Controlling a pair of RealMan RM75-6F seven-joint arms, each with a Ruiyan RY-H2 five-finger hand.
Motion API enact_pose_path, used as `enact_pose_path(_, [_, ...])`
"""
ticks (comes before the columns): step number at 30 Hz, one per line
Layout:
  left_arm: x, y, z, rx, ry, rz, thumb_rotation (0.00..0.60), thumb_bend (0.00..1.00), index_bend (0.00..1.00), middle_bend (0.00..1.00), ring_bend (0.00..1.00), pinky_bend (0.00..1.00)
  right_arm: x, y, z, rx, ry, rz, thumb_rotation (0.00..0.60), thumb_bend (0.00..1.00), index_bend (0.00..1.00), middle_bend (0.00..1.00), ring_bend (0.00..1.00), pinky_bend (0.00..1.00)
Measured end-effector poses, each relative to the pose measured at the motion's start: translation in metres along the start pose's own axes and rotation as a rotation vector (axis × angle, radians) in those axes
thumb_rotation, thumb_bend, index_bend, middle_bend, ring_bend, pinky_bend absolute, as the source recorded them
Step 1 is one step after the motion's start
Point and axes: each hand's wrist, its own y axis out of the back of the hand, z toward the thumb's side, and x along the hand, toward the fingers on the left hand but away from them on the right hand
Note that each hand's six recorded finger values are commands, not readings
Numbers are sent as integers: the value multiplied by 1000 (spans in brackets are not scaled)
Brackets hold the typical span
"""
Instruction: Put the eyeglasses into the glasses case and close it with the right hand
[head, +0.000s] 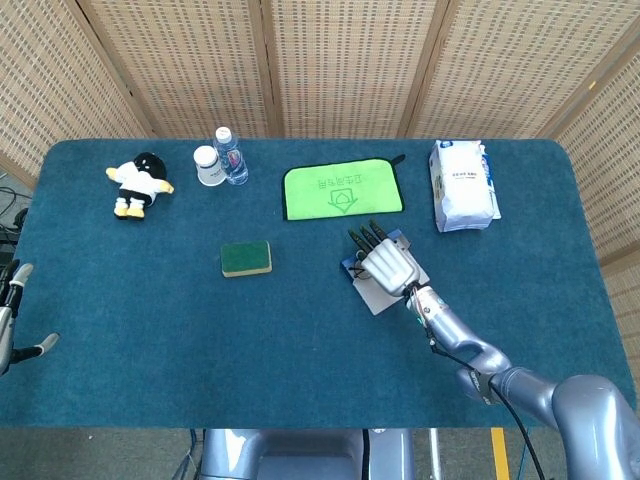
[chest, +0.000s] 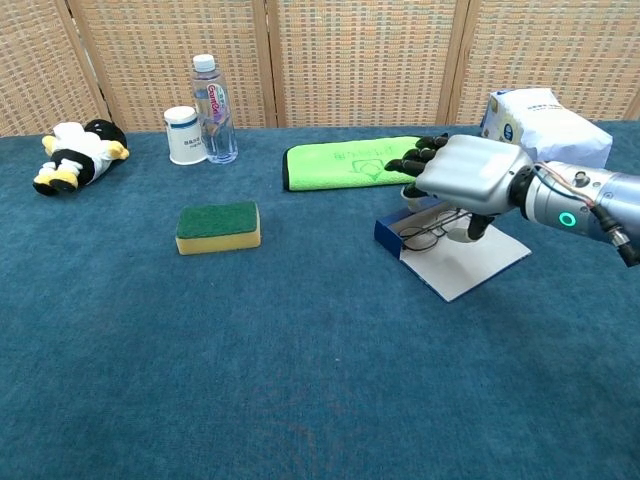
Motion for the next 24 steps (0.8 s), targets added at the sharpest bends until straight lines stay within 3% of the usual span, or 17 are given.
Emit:
enact_pose_path(3, [0, 0, 0, 0, 0, 0, 600, 0, 0, 0, 0, 0, 2, 9, -5, -19, -7, -3, 600, 531, 42, 0, 0, 0])
enact_pose_path(7, [-1, 0, 0, 0, 0, 3, 600, 0, 0, 0, 0, 0, 3, 21, -14, -68, -28, -6, 600, 929, 59, 0, 0, 0])
enact_pose_path(8, [-1, 0, 1, 1, 0, 3, 600, 0, 0, 0, 0, 0, 2, 24, -17, -90, -37, -4, 600, 976, 66, 0, 0, 0])
enact_pose_path(17, [0, -1, 2, 8, -1, 3, 600, 0, 0, 0, 0, 0, -22, 31, -20, -356, -106, 70, 600, 1000, 173, 100, 0, 0])
enact_pose_path(24, [3, -1, -1, 5, 16, -1, 600, 0, 0, 0, 0, 0, -48, 19, -9, -448, -146, 166, 600, 1000, 195, 148, 28, 38])
